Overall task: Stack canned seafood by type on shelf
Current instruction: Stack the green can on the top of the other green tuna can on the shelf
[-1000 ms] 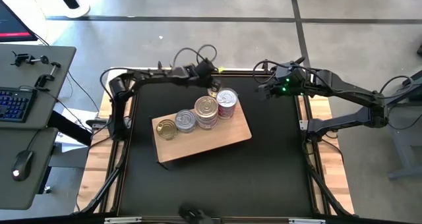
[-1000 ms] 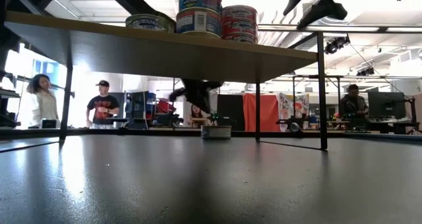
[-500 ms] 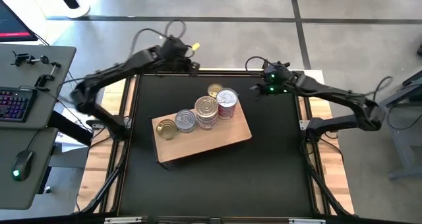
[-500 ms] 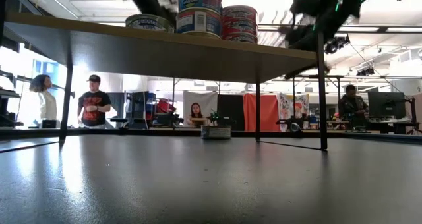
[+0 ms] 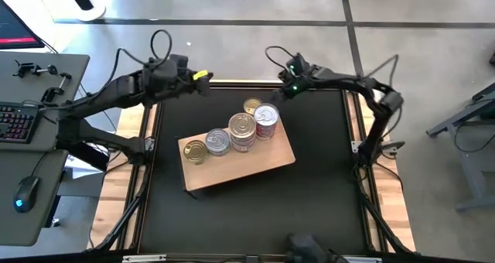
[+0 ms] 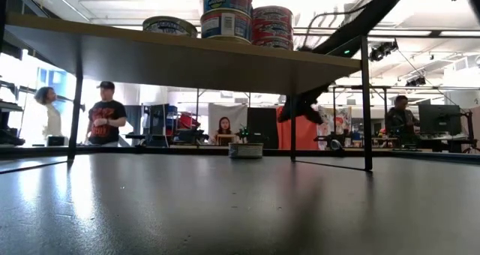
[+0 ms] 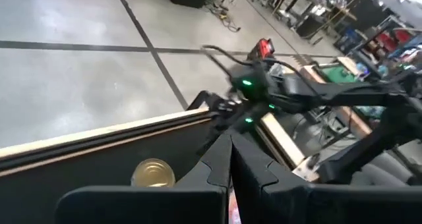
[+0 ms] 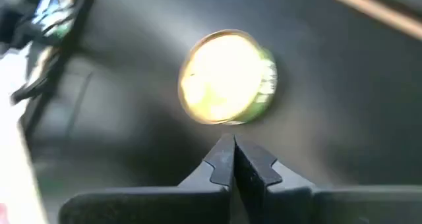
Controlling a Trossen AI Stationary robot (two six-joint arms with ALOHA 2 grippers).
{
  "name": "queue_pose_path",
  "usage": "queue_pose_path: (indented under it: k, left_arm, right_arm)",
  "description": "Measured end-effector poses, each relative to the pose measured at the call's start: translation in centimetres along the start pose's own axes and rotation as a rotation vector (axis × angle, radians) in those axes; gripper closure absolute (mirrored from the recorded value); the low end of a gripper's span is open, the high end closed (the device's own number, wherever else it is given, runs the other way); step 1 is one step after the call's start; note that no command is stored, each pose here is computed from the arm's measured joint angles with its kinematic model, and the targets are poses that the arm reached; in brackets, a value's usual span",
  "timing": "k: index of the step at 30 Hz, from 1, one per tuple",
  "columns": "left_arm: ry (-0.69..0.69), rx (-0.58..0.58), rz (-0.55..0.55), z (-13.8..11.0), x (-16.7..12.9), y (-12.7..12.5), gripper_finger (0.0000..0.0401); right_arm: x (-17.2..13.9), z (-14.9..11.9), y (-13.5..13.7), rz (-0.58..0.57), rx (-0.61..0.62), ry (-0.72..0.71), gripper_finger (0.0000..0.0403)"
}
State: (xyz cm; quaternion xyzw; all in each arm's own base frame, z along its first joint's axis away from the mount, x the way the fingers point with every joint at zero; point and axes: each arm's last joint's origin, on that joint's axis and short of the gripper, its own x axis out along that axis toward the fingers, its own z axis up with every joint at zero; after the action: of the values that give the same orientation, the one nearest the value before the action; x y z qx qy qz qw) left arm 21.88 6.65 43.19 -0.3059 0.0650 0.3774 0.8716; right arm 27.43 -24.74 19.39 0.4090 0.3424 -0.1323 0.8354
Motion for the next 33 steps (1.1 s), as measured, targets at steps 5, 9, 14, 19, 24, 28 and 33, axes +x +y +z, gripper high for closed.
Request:
queue_pose_path:
  k: [5, 9, 14, 19, 24, 28, 33]
  left_arm:
    - [0.004, -0.025, -0.004, -1.1, -0.5, -1.1, 0.0401]
    - [0.0, -0.056, 0.023, -1.8, -0.2, -1.6, 0.0401]
    - [0.008, -0.097, 0.047, -2.4, 0.7, -1.9, 0.0401]
    - [0.026, -0.129, 0.068, -3.0, 1.6, -2.1, 0.0401]
    - [0.051, -0.147, 0.113, -3.4, 2.3, -1.8, 0.0401]
    - [0.074, -0.142, 0.157, -3.8, 2.8, -1.4, 0.0401]
    - [0.107, -0.132, 0.196, -4.3, 3.2, -1.2, 0.0401]
  right_arm:
    - [2.6, 1.6, 0.0, 0.051, -0.038, 0.093, 0.0402]
    - [4.2, 2.6, 1.0, 0.051, -0.005, 0.068, 0.0403]
    - [5.8, 2.1, 1.9, -0.118, -0.03, 0.043, 0.0403]
    - [6.8, 1.7, 2.9, -0.158, -0.106, 0.029, 0.0403]
    - [9.0, 0.8, 2.3, -0.033, -0.078, 0.1, 0.0403]
    - [9.9, 0.7, 1.9, -0.026, -0.056, 0.105, 0.0403]
    - [10.2, 1.4, 1.9, -0.03, -0.044, 0.023, 0.0403]
